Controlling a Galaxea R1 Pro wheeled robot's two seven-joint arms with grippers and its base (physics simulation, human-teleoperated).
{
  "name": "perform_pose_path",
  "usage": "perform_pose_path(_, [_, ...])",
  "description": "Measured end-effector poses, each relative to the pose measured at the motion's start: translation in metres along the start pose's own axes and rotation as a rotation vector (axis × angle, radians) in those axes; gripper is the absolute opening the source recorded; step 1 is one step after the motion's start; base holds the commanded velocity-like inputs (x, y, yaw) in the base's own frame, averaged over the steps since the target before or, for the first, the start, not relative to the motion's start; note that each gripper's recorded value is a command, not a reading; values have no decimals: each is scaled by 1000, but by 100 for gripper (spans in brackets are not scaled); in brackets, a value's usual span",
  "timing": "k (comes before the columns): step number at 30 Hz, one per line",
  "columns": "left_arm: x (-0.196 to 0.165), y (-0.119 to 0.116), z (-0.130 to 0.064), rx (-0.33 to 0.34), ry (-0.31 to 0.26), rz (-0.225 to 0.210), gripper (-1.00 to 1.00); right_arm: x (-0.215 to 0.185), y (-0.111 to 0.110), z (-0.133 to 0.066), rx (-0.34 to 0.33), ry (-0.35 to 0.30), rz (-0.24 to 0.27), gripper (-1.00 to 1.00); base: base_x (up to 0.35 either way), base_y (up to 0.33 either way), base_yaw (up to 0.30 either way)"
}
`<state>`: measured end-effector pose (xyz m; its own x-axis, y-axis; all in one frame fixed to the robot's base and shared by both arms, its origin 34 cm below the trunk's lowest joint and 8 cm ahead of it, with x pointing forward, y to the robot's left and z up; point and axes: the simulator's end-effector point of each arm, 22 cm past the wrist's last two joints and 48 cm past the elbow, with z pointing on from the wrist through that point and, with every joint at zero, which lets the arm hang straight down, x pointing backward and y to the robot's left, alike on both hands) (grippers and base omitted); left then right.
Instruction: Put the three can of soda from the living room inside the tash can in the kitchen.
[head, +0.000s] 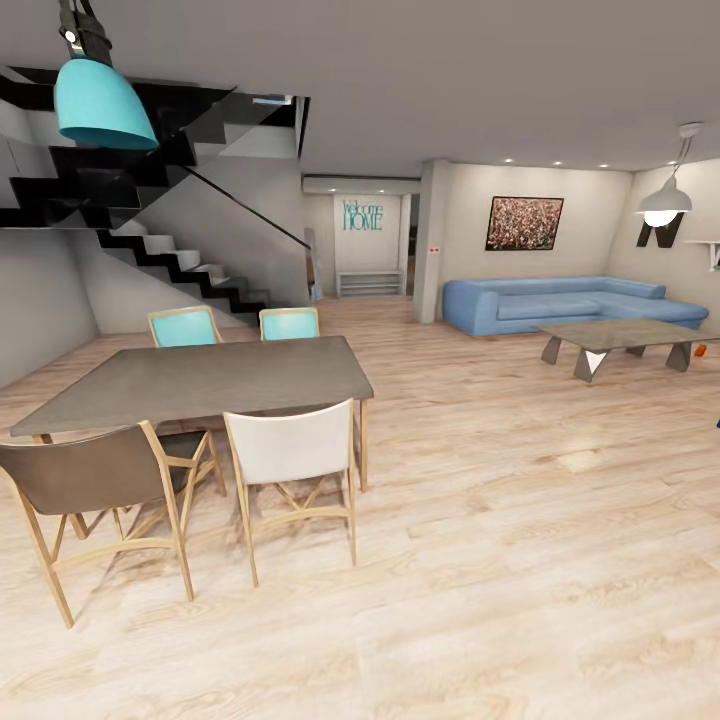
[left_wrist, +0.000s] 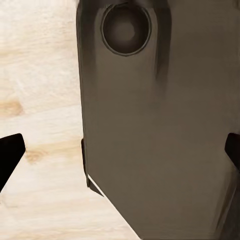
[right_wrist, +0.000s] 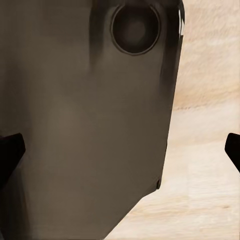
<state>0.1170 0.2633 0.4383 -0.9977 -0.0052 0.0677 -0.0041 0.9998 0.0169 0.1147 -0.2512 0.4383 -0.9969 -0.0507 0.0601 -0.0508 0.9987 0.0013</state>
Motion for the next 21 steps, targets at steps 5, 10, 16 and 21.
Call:
perform_pose_path(5, [-29,7,-1,-8,-54,-2,100,-18,1,0,-2,-46,-11,100,0,0,0])
perform_pose_path(10, [-218,9,-52,-8,-464,-4,100,-214,4,-50,-12,-521,-32,100,0,0,0])
perform_pose_path(16, [-363,8,-167,-6,-854,1,100,-300,5,-108,-11,-757,-41,100,0,0,0])
perform_pose_path(21, [-405,7,-237,-5,-1033,5,100,-370,10,-179,-18,-968,-46,100,0,0,0])
